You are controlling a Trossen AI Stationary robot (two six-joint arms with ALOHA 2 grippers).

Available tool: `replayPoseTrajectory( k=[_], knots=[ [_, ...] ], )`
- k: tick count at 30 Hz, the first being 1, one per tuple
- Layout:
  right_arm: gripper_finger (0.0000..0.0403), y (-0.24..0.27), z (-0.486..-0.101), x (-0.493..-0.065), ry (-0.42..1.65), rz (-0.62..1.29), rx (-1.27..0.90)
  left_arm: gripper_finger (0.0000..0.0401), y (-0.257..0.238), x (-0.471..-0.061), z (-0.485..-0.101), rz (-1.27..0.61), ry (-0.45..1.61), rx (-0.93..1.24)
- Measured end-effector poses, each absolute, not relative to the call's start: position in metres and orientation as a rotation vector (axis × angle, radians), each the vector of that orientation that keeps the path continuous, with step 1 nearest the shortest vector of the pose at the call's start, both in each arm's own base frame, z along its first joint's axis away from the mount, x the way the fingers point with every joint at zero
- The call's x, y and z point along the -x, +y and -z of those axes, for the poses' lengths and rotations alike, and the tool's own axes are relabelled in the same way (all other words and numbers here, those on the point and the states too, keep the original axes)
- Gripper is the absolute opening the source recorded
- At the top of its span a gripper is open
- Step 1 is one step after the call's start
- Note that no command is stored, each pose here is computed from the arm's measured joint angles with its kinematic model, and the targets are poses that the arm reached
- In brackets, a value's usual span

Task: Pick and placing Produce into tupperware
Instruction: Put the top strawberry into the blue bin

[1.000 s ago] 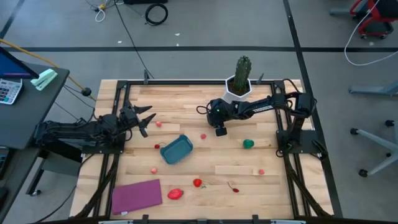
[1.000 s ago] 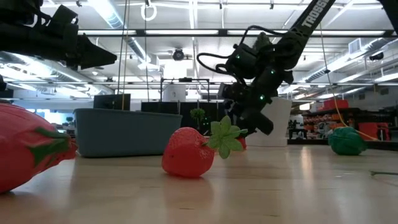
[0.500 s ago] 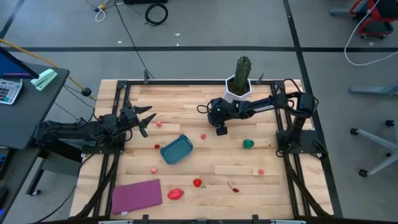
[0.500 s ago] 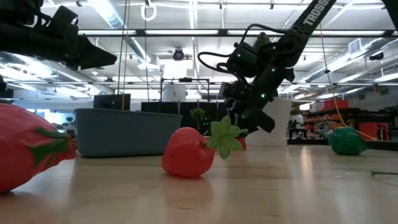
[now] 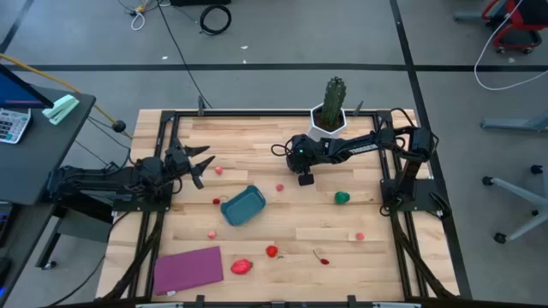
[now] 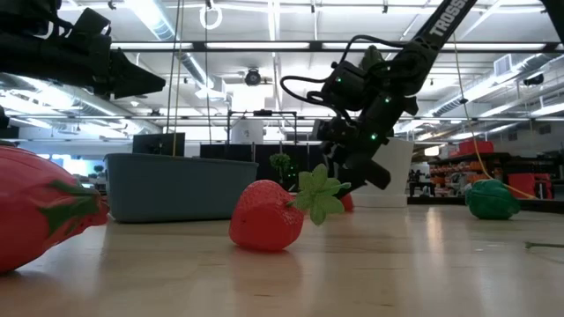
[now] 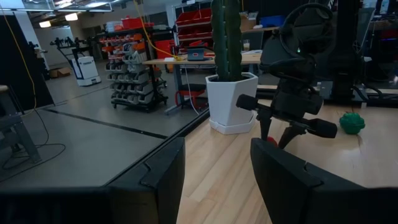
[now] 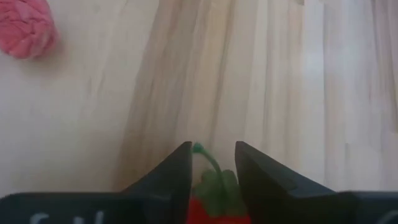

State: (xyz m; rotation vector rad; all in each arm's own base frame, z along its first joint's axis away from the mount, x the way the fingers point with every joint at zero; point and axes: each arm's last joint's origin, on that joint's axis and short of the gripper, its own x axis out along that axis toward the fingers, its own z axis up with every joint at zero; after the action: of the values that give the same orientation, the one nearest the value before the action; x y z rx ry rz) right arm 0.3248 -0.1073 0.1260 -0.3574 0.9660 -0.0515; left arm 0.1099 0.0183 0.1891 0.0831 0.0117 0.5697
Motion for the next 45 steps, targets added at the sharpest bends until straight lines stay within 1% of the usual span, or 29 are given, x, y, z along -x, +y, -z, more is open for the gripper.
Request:
replayPoseTrajectory(
  k=[6,12,13,16,21,25,30,32,34,36,39,45],
  knots=[
    [0.0077,-0.108,-0.126,-0.325,0.972,0.076,0.351,0.0190,0.018,-0.110,-0.189,-0.570,0.012,-0.083],
    [0.0013,-0.110,-0.126,-0.324,0.991,0.130,0.377,0.0190,0.018,-0.110,-0.189,-0.570,0.012,-0.083],
    [0.0008,-0.110,-0.126,-0.324,0.988,0.135,0.379,0.0190,0.018,-0.110,-0.189,-0.570,0.012,-0.083],
    [0.0009,-0.109,-0.129,-0.328,0.949,0.151,0.373,0.0190,0.018,-0.110,-0.189,-0.570,0.012,-0.083],
    [0.0004,-0.103,-0.139,-0.338,0.818,0.183,0.365,0.0190,0.018,-0.110,-0.189,-0.570,0.012,-0.083],
    [0.0003,-0.093,-0.165,-0.358,0.617,0.193,0.250,0.0190,0.018,-0.110,-0.189,-0.570,0.011,-0.083],
    [0.0003,-0.069,-0.209,-0.390,0.354,0.009,0.080,0.0190,0.018,-0.110,-0.190,-0.570,0.007,-0.082],
    [0.0002,-0.054,-0.225,-0.400,0.264,-0.085,0.065,0.0190,0.018,-0.110,-0.190,-0.570,0.005,-0.081],
    [0.0003,-0.038,-0.235,-0.409,0.221,-0.161,0.070,0.0190,0.018,-0.110,-0.190,-0.570,0.005,-0.082],
    [0.0002,-0.022,-0.234,-0.419,0.217,-0.205,0.074,0.0189,0.018,-0.110,-0.190,-0.570,0.003,-0.081],
    [0.0002,-0.004,-0.220,-0.433,0.239,-0.253,0.079,0.0190,0.018,-0.110,-0.190,-0.570,-0.002,-0.080],
    [0.0002,0.009,-0.178,-0.468,0.321,-0.265,0.030,0.0190,0.018,-0.110,-0.191,-0.571,-0.005,-0.079]
  ],
)
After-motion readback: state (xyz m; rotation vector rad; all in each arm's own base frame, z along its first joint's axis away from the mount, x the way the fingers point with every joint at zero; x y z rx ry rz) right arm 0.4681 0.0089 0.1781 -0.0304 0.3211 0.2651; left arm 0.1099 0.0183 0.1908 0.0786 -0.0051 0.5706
